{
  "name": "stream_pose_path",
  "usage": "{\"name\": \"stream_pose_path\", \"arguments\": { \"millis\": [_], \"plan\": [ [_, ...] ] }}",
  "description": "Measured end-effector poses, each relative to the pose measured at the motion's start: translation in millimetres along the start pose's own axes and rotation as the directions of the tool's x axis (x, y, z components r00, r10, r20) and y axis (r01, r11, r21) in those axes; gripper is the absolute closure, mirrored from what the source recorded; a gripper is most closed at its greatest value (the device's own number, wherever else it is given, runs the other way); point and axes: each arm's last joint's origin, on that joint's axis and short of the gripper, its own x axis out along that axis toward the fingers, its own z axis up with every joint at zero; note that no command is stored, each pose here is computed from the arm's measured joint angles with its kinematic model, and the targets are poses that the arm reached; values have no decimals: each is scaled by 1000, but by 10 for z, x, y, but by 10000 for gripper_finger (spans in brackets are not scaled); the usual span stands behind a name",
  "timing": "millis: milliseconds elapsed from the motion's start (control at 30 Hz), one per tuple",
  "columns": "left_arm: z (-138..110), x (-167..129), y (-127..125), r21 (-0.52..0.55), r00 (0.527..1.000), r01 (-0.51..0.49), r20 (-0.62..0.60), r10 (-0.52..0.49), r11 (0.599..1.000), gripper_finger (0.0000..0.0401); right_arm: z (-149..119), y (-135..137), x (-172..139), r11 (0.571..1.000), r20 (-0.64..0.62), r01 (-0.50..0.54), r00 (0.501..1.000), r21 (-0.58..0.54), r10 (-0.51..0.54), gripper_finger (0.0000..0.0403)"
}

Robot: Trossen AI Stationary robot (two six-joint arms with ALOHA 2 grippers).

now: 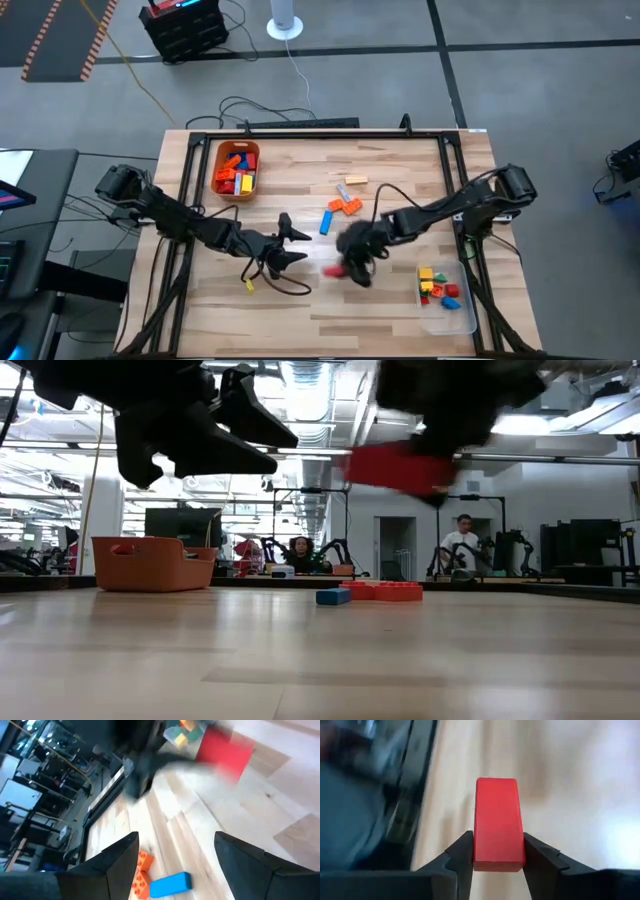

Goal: Sort blocks by size
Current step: Put the large red wooden block into the orange bin

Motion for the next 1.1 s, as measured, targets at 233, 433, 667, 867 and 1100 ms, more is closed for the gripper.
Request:
{"name": "stream_pose_path", "arguments": {
  "millis": [233,433,667,867,1100],
  "plan": [
    [-7,0,6,2,1000,-19,-18,19,1000,147,-430,480,-259,993,-307,-22,950,119,58,239],
    [-33,0,-15,9,999,1,-42,-1,1000,147,-684,856,-546,958,-399,25,912,285,95,239],
    [-64,10,2,19,997,-13,-72,14,1000,147,-1054,1124,-824,869,-554,229,830,438,61,239],
    [-116,36,57,-28,993,-50,-108,47,998,147,-1467,1116,-963,744,-751,579,640,334,-161,239],
    [-155,44,65,-33,989,-52,-139,46,998,147,-1497,1114,-985,692,-764,631,620,350,-180,239]
  ]
}}
